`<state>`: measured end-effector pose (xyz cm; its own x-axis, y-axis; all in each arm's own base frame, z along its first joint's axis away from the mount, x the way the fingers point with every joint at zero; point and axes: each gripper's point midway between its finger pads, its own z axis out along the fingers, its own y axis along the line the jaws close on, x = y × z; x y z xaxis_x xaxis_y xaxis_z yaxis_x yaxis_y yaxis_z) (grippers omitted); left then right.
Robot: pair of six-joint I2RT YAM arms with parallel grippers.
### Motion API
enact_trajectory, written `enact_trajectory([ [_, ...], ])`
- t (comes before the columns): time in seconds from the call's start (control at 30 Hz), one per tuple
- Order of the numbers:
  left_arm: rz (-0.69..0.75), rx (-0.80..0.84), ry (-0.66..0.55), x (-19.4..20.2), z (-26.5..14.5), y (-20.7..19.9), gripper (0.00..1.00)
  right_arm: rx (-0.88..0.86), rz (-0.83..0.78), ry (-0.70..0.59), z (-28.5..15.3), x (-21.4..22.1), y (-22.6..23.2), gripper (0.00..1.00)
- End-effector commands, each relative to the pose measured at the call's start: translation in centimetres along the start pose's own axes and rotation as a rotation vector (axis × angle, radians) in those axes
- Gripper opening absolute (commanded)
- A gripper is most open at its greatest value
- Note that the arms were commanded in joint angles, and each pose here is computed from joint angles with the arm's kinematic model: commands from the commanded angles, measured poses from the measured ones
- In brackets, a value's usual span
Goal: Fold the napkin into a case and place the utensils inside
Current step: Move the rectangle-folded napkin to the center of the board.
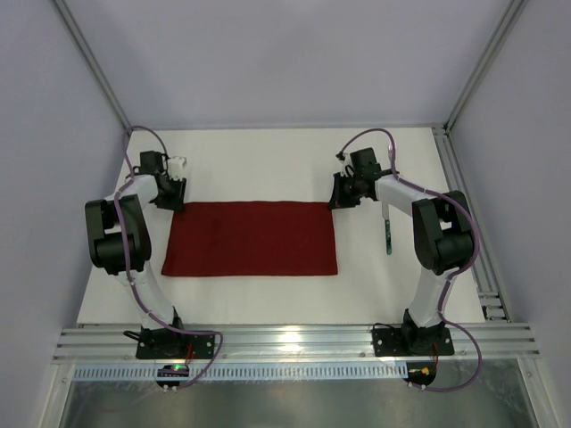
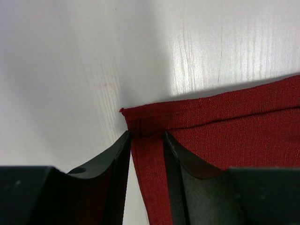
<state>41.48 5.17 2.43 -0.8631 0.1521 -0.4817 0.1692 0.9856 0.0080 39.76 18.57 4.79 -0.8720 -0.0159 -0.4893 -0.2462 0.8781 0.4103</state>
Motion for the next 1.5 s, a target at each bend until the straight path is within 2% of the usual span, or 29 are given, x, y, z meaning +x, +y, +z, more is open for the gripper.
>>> enact_trajectory([
  [0.0,0.011,0.0,-0.023,-1.4,-0.2,0.6,0.35,-0.019,-0.006,-0.032,0.0,-1.1,0.4,0.04],
  [0.13,0.012,0.008,-0.037,-1.3,-0.4,0.3,0.29,-0.016,-0.005,-0.026,0.1,-0.8,0.2,0.04],
  [0.23,0.021,-0.001,-0.061,-1.6,-0.8,0.4,0.2,-0.016,-0.008,-0.032,0.0,-1.1,0.3,0.04],
  [0.37,0.023,0.004,-0.051,-1.5,-0.9,0.4,0.04,-0.017,-0.009,-0.033,0.0,-1.1,0.3,0.04],
  [0.43,0.026,0.004,-0.051,-1.5,-1.0,0.4,0.0,-0.017,-0.009,-0.033,0.0,-1.1,0.3,0.04],
  [0.63,0.008,0.005,-0.074,-2.0,-1.7,0.2,0.0,-0.013,-0.014,-0.035,-0.3,-1.2,0.4,0.04],
  [0.8,-0.001,-0.002,-0.149,-3.6,-4.1,0.0,0.0,-0.014,-0.016,-0.043,-0.4,-1.5,0.4,0.04],
  [1.3,0.012,-0.032,-0.14,-3.3,-4.5,0.8,0.0,0.011,-0.022,-0.047,-0.5,-1.7,0.1,0.04],
  [1.47,0.007,-0.034,-0.196,-4.8,-6.0,0.7,0.0,0.02,-0.041,-0.089,-1.5,-3.2,0.5,0.04],
])
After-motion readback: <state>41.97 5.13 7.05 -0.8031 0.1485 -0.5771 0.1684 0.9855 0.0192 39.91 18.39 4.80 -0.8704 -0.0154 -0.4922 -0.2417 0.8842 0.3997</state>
